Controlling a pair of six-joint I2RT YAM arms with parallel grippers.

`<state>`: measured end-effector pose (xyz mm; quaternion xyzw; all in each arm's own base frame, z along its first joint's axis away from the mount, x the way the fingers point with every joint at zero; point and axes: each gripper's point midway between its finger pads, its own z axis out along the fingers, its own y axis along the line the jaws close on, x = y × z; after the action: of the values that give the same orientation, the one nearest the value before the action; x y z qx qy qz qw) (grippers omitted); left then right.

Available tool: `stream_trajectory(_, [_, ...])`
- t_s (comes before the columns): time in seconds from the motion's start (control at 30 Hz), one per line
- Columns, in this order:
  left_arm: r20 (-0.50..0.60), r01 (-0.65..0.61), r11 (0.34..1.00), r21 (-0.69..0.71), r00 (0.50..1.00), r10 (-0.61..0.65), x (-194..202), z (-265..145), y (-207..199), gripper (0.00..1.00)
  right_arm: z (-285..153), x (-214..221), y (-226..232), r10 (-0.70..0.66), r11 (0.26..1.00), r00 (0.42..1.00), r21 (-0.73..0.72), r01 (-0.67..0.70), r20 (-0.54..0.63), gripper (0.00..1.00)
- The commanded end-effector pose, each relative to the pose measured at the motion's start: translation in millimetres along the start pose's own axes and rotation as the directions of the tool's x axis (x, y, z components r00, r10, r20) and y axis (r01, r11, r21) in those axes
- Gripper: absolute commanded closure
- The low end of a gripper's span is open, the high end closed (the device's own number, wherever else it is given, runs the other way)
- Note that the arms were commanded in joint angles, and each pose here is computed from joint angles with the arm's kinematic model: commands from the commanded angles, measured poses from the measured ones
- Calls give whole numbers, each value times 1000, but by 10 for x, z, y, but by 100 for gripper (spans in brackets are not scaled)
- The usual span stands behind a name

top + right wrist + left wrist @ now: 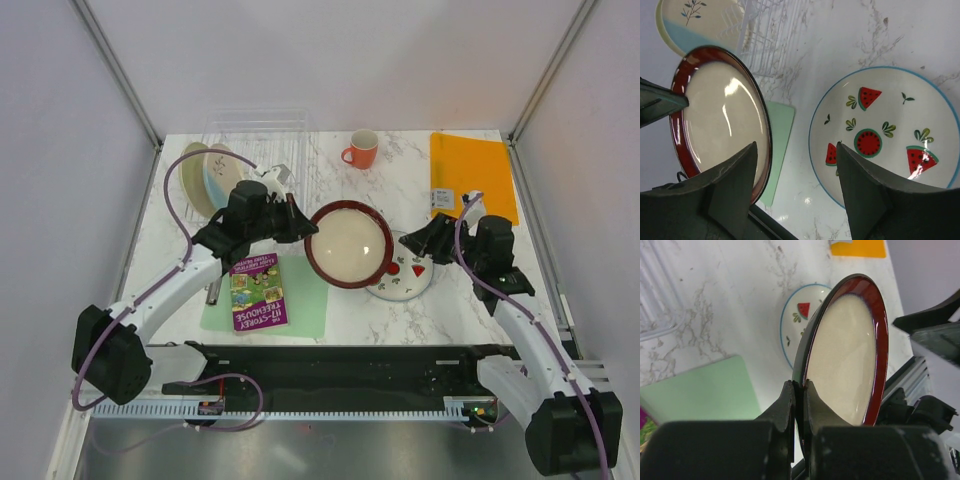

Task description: Unload the plates from the dish rack

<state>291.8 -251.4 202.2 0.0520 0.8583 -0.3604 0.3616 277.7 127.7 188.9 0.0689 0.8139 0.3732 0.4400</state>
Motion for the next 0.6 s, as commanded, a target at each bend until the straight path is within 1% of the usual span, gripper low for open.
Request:
stream_trajectory(0.0, [212, -11, 949, 316, 975, -59, -632, -298, -838, 98, 110, 54, 189, 17, 994, 1000, -106, -18, -11, 29])
stream_trajectory(0.07, [212, -11, 946, 323, 975, -61, -633, -283, -858, 98, 145, 124, 232, 16, 992, 999, -123, -20, -33, 29])
stream_trajectory(0.37, [181, 6, 948, 319, 981, -67, -501, -79, -854, 98, 224, 232, 378, 21, 986, 997, -164, -32, -68, 30])
stream_trajectory(0.4, [176, 4, 946, 324, 982, -65, -483, -66, -872, 98, 231, 241, 396, 24, 984, 997, -173, -35, -69, 33])
stream_trajectory(0.47, [173, 6, 947, 321, 983, -65, -470, -44, -867, 98, 244, 279, 409, 26, 983, 997, -180, -40, -79, 45])
stream_trajectory(0.5, [171, 5, 946, 325, 983, -64, -460, -40, -884, 98, 251, 276, 421, 23, 981, 997, -188, -37, -76, 55])
stream_trajectory(0.57, [169, 4, 946, 325, 984, -63, -454, -30, -884, 98, 251, 324, 445, 30, 976, 995, -211, -48, -92, 69])
